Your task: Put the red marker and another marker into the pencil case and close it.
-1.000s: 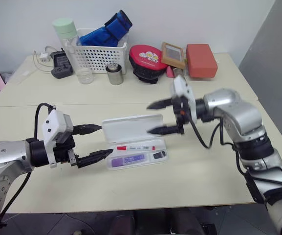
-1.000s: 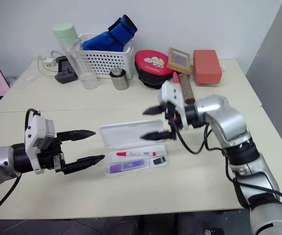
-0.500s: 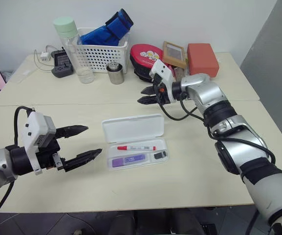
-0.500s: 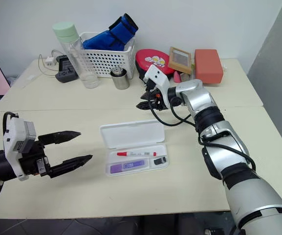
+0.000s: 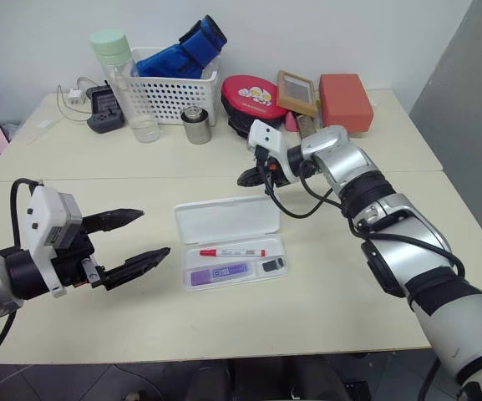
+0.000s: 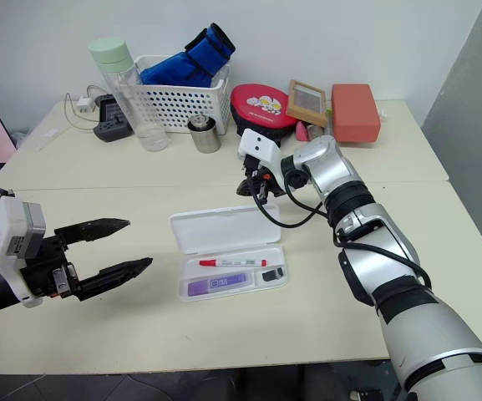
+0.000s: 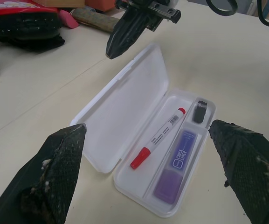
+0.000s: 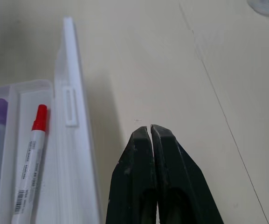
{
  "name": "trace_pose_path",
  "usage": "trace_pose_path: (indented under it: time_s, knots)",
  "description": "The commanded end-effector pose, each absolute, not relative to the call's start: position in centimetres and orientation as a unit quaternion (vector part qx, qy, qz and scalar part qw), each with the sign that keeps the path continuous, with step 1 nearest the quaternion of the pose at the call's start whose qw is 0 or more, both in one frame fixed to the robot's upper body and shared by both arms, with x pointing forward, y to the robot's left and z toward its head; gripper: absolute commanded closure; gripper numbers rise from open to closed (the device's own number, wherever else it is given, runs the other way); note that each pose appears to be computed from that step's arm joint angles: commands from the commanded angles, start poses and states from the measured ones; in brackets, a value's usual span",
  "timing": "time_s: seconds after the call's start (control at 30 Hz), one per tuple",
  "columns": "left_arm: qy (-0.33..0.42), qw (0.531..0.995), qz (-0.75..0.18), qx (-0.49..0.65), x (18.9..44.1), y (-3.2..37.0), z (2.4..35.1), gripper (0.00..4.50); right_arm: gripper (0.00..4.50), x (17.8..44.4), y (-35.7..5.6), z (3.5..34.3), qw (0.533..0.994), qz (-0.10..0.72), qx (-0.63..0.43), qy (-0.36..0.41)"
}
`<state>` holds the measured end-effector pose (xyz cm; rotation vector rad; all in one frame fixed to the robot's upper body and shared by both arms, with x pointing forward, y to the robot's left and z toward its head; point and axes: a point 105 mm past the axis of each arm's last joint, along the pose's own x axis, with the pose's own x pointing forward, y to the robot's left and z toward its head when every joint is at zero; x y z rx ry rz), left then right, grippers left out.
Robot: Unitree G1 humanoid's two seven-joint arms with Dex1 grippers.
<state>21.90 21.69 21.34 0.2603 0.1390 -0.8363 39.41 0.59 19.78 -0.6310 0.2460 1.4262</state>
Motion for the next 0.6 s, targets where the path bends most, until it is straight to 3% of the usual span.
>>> trace_pose_path:
  time_s: [0.03, 0.6]
  knots:
    - [0.052, 0.902, -0.404, 0.140, 21.6, 21.6, 22.2, 0.00, 4.42, 38.5, 0.8, 20.2, 0.684, 0.659, -0.296, 0.099]
    - [0.056, 0.894, -0.419, 0.144, 22.0, 21.1, 22.1, 0.00, 4.42, 33.8, -0.1, 18.1, 0.639, 0.704, -0.292, 0.104]
